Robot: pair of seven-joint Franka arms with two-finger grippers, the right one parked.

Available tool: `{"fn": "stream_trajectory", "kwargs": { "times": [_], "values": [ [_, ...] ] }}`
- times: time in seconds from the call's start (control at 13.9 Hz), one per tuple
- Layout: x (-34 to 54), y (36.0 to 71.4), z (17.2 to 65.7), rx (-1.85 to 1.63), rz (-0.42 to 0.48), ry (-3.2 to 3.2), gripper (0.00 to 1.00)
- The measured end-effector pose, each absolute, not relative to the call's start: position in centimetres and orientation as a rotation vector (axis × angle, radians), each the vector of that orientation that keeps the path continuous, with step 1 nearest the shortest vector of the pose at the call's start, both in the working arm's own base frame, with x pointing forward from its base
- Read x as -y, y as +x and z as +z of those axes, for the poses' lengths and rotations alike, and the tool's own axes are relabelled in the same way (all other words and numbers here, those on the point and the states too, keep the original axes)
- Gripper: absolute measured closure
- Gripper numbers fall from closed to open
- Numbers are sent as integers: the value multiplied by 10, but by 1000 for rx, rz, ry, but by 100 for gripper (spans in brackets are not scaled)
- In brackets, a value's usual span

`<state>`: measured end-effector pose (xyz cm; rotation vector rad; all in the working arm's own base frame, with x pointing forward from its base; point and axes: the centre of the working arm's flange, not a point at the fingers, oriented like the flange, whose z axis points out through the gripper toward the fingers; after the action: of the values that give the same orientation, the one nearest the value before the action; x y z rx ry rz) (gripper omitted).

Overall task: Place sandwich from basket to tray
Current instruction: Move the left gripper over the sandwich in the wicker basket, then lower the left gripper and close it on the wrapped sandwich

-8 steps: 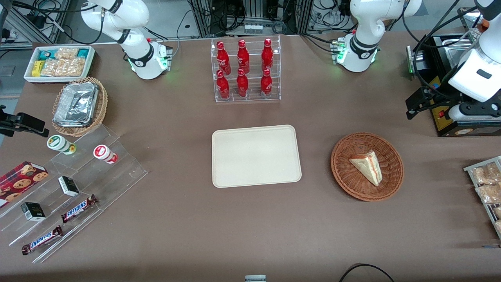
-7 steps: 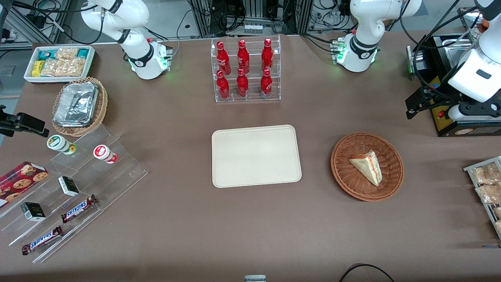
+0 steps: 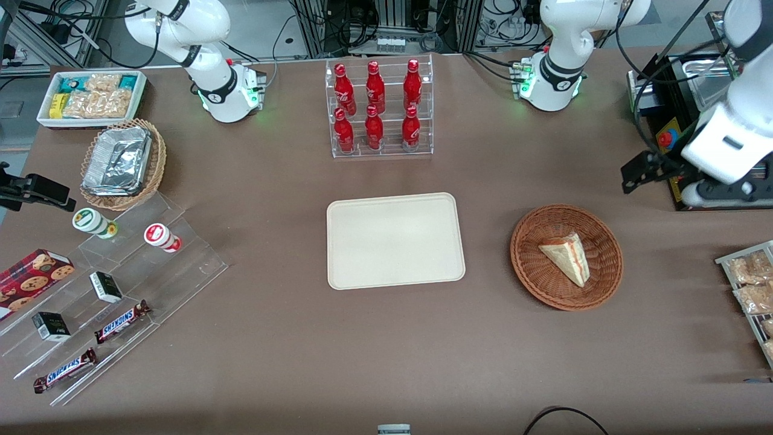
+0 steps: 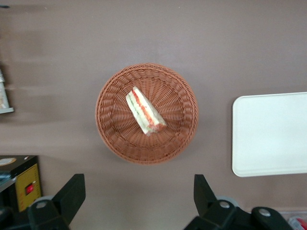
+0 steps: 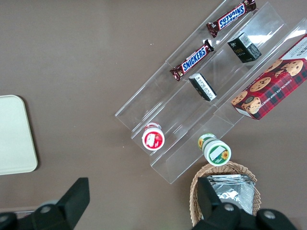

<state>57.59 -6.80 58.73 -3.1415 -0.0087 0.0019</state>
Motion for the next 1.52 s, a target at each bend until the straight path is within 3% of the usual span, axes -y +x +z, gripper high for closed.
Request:
{"fn": "stream_trajectory", "kwargs": {
  "times": [0.29,0.79,1.23,1.52],
  "values": [
    [66,590,473,289,-70,-3139,0],
    [61,548,345,861,-142,-3060,0],
    [48,541,282,953,-88,-3025,0],
    [48,544,254,1038,-105,-3006,0]
  ]
}}
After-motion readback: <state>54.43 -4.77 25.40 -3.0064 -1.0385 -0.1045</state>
